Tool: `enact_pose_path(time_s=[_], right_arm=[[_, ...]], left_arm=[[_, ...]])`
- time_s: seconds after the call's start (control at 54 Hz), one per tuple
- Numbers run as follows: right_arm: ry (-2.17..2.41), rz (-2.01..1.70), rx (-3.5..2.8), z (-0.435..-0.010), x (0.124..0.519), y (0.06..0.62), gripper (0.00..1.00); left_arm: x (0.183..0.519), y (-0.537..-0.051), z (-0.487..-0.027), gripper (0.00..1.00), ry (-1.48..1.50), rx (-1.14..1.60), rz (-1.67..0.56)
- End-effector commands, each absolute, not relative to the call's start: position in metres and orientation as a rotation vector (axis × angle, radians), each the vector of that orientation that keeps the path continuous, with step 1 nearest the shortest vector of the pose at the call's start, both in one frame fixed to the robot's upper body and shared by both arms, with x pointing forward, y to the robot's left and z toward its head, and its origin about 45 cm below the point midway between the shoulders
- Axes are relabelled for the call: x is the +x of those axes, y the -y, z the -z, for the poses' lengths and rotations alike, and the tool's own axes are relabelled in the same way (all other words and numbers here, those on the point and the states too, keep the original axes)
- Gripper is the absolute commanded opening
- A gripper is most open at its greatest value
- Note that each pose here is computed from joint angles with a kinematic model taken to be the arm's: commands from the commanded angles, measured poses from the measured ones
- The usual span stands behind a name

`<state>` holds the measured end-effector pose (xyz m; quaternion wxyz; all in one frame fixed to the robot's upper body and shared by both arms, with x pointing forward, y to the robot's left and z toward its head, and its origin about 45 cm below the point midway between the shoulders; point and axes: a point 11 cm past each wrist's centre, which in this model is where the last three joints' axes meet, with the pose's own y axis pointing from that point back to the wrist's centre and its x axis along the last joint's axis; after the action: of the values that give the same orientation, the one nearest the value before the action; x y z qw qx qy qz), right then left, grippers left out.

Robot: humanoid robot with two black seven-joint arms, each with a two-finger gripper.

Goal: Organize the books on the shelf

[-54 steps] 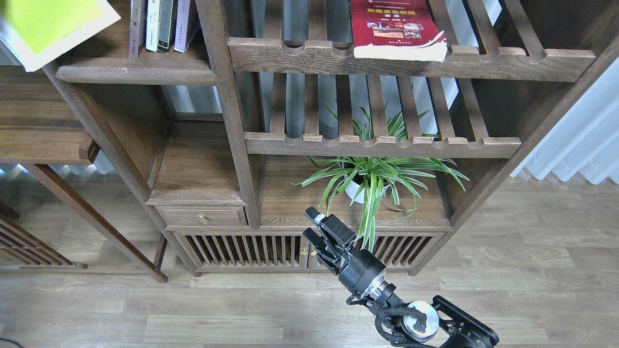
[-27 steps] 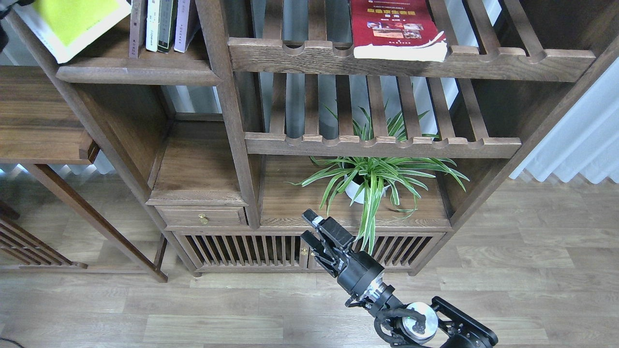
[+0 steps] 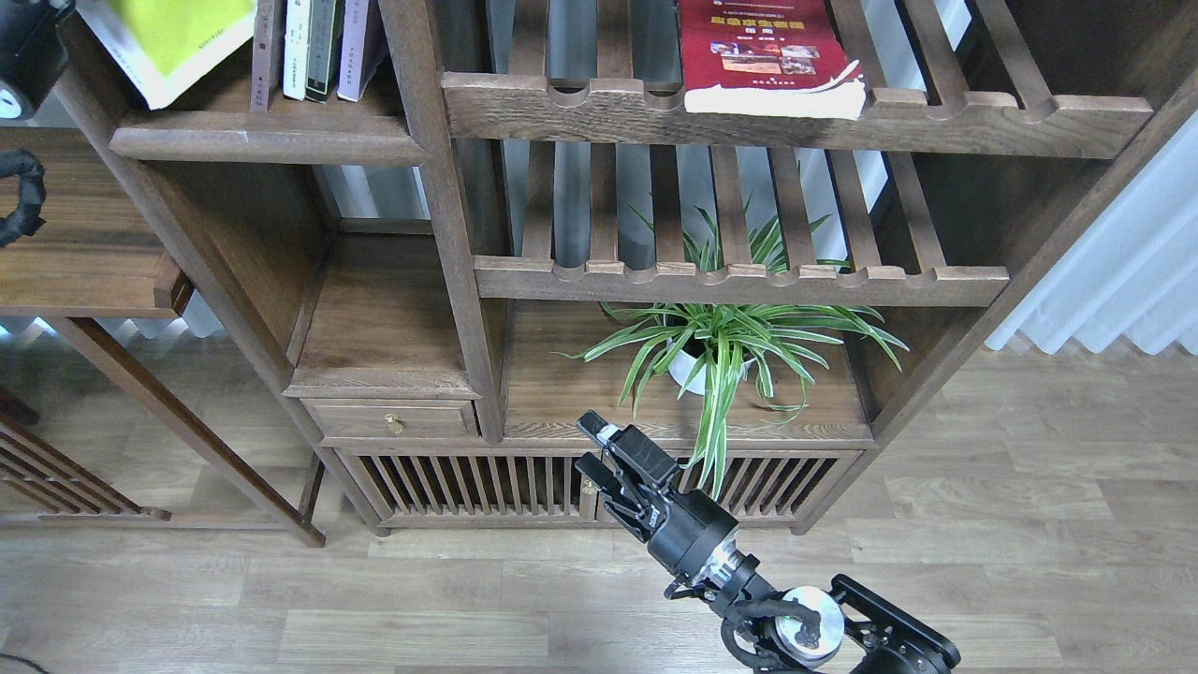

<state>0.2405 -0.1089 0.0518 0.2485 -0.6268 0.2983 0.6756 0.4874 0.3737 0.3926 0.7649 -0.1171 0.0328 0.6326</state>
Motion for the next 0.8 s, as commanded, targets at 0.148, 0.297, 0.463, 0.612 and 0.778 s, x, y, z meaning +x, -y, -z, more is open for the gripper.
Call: enact_pose_path(time_s=[0.148,0.297,0.463,0.612,0.778], right_arm=[[-0.809,-1.84,-1.709,-0.053,0.241,0.108,0.91],[-0.81,-1.841,-1.707,-0.052,0.24,0.108,0.91],[-0.809,-1.842,-1.708,-0.052,0.24,0.108,0.92],[-0.803,-1.85,-1.716,-0.052,0.238,0.106,0.92],[-0.802,-1.85,-1.718,-0.052,0.238,0.106,0.93]], left_arm=[[0.499,-0.368,-0.4,0.02,-0.045,-0.193,-1.373],[0.502,-0.361,-0.402,0.02,-0.026,-0.16,-1.362],[0.504,-0.362,-0.398,0.02,-0.008,-0.119,-1.369],[0.506,-0.358,-0.392,0.02,-0.012,-0.106,-1.366],[0.508,-0.363,-0.396,0.03,0.013,-0.12,-1.386]])
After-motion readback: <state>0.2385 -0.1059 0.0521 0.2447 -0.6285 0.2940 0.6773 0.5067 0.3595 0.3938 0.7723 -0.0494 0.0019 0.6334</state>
